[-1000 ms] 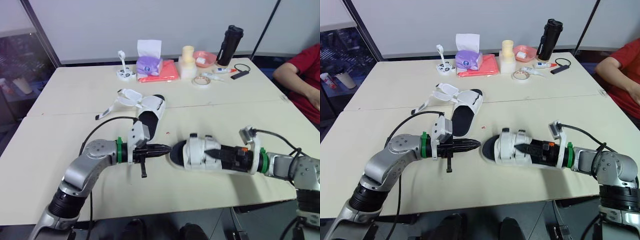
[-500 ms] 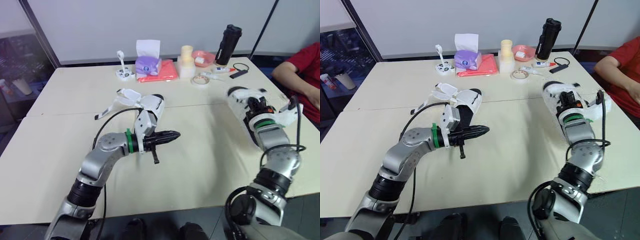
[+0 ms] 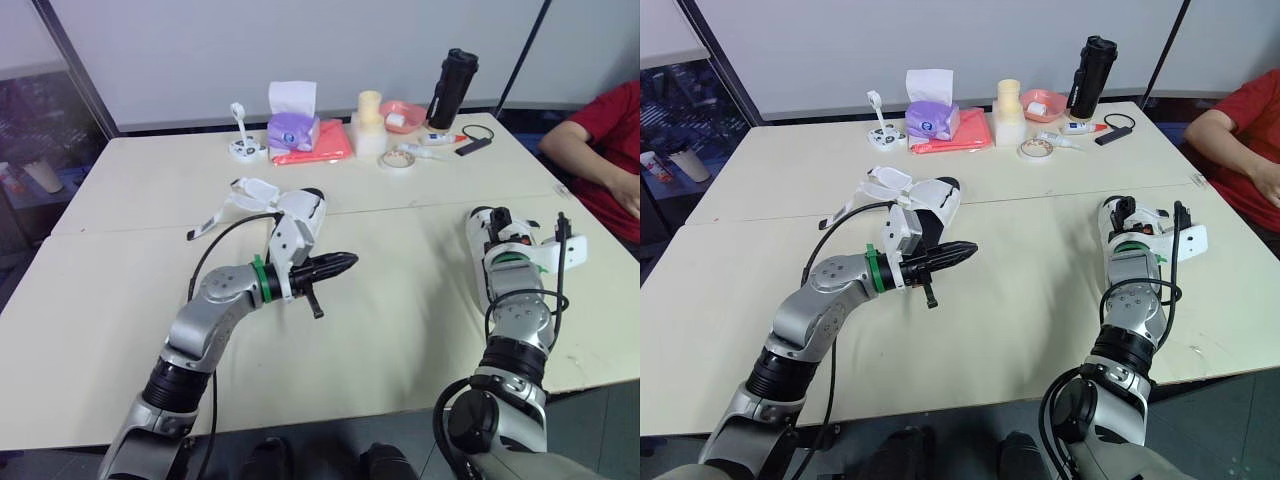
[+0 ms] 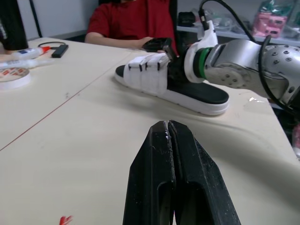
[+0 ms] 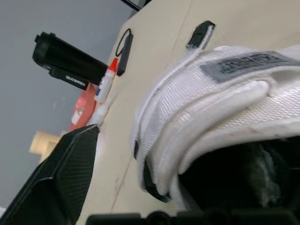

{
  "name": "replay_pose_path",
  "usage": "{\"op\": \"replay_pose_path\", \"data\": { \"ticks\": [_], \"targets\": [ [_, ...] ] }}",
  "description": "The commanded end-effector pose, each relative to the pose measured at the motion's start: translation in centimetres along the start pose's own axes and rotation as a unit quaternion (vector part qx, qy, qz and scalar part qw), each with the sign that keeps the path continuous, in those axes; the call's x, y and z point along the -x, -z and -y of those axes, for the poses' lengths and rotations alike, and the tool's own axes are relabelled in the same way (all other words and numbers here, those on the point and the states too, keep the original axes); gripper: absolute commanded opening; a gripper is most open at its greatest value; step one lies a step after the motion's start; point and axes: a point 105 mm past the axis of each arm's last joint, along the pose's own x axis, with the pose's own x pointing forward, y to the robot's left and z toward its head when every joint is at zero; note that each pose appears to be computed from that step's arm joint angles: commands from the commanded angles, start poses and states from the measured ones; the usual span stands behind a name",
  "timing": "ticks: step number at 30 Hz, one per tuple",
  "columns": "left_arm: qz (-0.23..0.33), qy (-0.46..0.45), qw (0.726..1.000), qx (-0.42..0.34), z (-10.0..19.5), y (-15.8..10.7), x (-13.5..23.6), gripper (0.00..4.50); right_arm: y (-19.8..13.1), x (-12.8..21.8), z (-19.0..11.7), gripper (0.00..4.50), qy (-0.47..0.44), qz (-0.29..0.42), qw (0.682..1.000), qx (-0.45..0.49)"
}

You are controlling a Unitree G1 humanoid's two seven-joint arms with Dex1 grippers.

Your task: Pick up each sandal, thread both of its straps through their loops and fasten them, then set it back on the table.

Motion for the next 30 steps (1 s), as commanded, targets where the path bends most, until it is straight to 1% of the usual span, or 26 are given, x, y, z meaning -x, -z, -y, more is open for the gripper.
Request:
{"op": "replay_pose_path", "data": {
  "ticks": [1, 2, 5, 6, 8, 11, 13, 14, 15, 17, 19, 20, 21, 24, 25, 28, 30],
  "targets": [
    [0.013, -0.032, 0.999, -0.038, -1.0, -1.6, 0.5, 0.0, -1.2, 2.5, -0.6, 4.43, -0.04, -0.005, 0.998, 0.053],
    [0.011, -0.037, 0.998, -0.044, -1.3, -1.8, 0.6, 0.0, -1.2, 3.4, -0.6, 4.43, -0.053, -0.015, 0.996, 0.067],
    [0.001, -0.068, 0.994, -0.08, -2.7, -2.9, 1.2, 0.0, -1.7, 7.3, 0.0, 4.43, -0.129, -0.059, 0.985, 0.101],
    [-0.008, -0.077, 0.992, -0.095, -3.1, -3.0, 1.3, 0.0, -2.0, 8.5, 0.0, 4.43, -0.151, -0.069, 0.982, 0.092],
    [-0.045, -0.108, 0.984, -0.131, -4.4, -2.5, 1.8, 0.0, -2.5, 11.1, -0.9, 4.43, -0.219, -0.1, 0.969, 0.05],
    [-0.116, -0.154, 0.958, -0.212, -6.8, -1.3, 3.1, 0.0, -2.9, 14.7, -2.7, 4.43, -0.314, -0.152, 0.937, -0.011],
    [-0.141, -0.172, 0.942, -0.251, -8.1, -0.7, 3.7, 0.54, -2.1, 16.9, -4.1, 4.5, -0.37, -0.198, 0.908, -0.014],
    [-0.151, -0.172, 0.941, -0.251, -8.4, -0.2, 3.8, 0.9, -1.2, 17.8, -4.8, 4.5, -0.392, -0.221, 0.893, -0.007],
    [-0.157, -0.171, 0.94, -0.248, -8.5, 0.2, 3.9, 1.37, -0.7, 18.4, -5.2, 4.5, -0.406, -0.236, 0.883, -0.004],
    [-0.182, -0.17, 0.927, -0.28, -9.0, 0.8, 4.2, 2.38, 0.9, 19.7, -6.4, 4.5, -0.44, -0.273, 0.855, 0.014],
    [-0.189, -0.189, 0.911, -0.313, -9.8, 0.5, 4.5, 3.44, 2.3, 20.5, -7.2, 4.5, -0.467, -0.299, 0.831, 0.043],
    [-0.188, -0.2, 0.907, -0.321, -10.2, 0.2, 4.6, 3.96, 2.7, 20.7, -7.4, 4.5, -0.472, -0.304, 0.826, 0.052],
    [-0.188, -0.209, 0.896, -0.343, -10.5, -0.1, 4.6, 4.46, 3.0, 20.7, -7.6, 4.5, -0.477, -0.306, 0.821, 0.063],
    [-0.196, -0.219, 0.843, -0.451, -11.3, -1.0, 4.1, 4.49, 3.9, 20.1, -8.8, 4.5, -0.501, -0.306, 0.804, 0.097],
    [-0.196, -0.218, 0.833, -0.468, -11.5, -1.1, 4.0, 4.49, 4.2, 19.9, -9.1, 4.5, -0.505, -0.305, 0.8, 0.104],
    [-0.211, -0.19, 0.811, -0.511, -11.6, 0.2, 2.7, 4.49, 4.8, 18.7, -10.1, 4.5, -0.517, -0.294, 0.795, 0.122],
    [-0.209, -0.193, 0.801, -0.526, -12.0, 0.5, 1.9, 4.49, 5.0, 18.0, -10.6, 4.5, -0.522, -0.286, 0.793, 0.128]
  ]
}}
